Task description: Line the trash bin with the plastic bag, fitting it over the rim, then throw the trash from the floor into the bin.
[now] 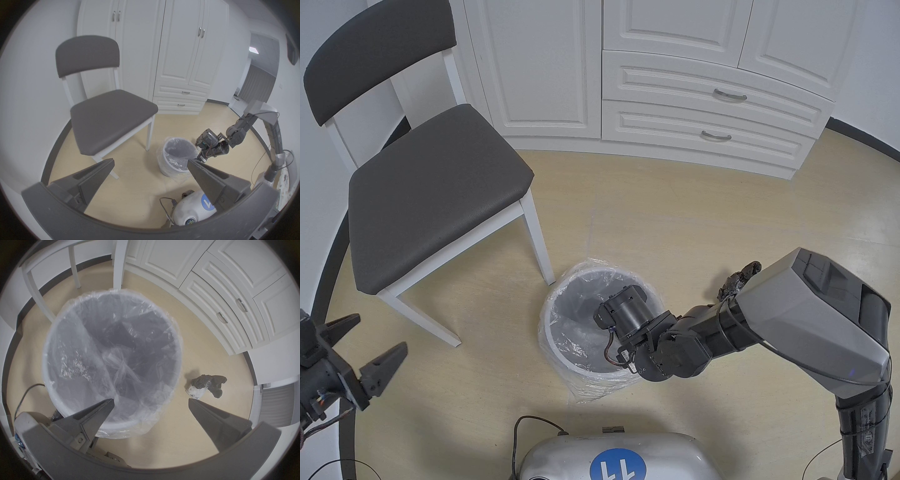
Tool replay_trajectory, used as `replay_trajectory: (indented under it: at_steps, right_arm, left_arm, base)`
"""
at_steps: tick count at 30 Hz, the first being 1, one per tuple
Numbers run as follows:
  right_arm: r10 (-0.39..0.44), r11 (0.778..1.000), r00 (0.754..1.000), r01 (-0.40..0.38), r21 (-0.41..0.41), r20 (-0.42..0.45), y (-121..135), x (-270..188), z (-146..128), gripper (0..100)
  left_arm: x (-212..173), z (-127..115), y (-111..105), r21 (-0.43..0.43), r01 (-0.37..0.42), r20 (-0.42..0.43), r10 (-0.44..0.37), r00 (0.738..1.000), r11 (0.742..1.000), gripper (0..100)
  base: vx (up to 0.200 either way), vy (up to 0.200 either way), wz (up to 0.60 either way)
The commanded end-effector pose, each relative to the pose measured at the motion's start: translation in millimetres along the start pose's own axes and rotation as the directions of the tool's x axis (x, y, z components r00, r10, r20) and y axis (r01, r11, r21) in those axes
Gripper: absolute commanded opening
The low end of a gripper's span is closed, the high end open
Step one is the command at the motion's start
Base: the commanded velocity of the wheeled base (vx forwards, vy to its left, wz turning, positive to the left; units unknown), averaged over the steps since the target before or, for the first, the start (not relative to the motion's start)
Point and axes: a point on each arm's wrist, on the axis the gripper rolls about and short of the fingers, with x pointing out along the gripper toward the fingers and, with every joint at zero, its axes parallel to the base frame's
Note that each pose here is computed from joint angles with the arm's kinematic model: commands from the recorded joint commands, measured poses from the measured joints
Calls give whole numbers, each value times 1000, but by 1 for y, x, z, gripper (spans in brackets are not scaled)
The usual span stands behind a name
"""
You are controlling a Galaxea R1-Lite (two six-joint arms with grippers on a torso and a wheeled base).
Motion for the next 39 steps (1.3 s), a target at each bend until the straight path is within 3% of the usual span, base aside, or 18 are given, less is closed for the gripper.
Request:
replay_trajectory:
  at_steps: [1, 5, 7, 8, 14, 19, 22, 27, 31, 35, 36, 38, 39]
  right_arm:
    - [6, 998, 998, -10, 61, 67, -5, -11, 15, 100]
    - [11, 992, 993, -26, 122, 122, -4, -18, 19, 100]
    - [11, 992, 992, -27, 124, 123, -4, -18, 20, 100]
    - [10, 984, 988, -37, 174, 152, -15, -31, 27, 100]
    - [-5, 973, 981, -40, 228, 193, -48, -60, 34, 100]
    - [-46, 947, 966, -39, 319, 255, -90, -82, 49, 100]
    - [-84, 923, 952, -37, 382, 296, -116, -90, 56, 100]
    - [-80, 899, 937, -80, 431, 341, -146, -92, 55, 100]
    - [-88, 863, 904, -141, 485, 419, -178, -84, 44, 100]
    - [-129, 840, 876, -153, 521, 465, -199, -73, 38, 100]
    - [-138, 831, 868, -160, 533, 477, -211, -63, 32, 100]
    - [-138, 828, 867, -165, 536, 480, -217, -59, 29, 100]
    - [-131, 824, 865, -177, 539, 484, -223, -55, 23, 100]
  left_arm:
    - [-57, 20, -2, -9, -58, 220, 58, 974, 998, 100]
    - [-70, 13, -1, -34, -162, 241, 165, 956, 986, 100]
    - [-70, 13, -1, -35, -165, 243, 168, 955, 986, 100]
    - [-81, 8, 0, -53, -232, 257, 238, 937, 971, 100]
    - [-102, -4, -1, -67, -294, 259, 301, 918, 953, 100]
    - [-121, -25, -8, -121, -457, 276, 472, 837, 881, 100]
    - [-129, -42, -13, -130, -486, 291, 502, 814, 864, 100]
    - [-132, -68, -15, -123, -477, 259, 492, 831, 870, 100]
    - [-114, -96, -13, -105, -472, 196, 484, 853, 875, 100]
    - [-95, -113, -9, -111, -472, 223, 485, 845, 874, 100]
    - [-87, -119, -8, -133, -456, 279, 474, 835, 880, 100]
    - [-88, -118, -8, -169, -443, 281, 474, 835, 880, 100]
    - [-87, -120, -8, -241, -416, 262, 472, 842, 877, 100]
  base:
    - [0, 0, 0]
    - [0, 0, 0]
    - [0, 0, 0]
    - [0, 0, 0]
    - [0, 0, 0]
    - [0, 0, 0]
    - [0, 0, 0]
    - [0, 0, 0]
    - [0, 0, 0]
    - [0, 0, 0]
    - [0, 0, 0]
    - [0, 0, 0]
    - [0, 0, 0]
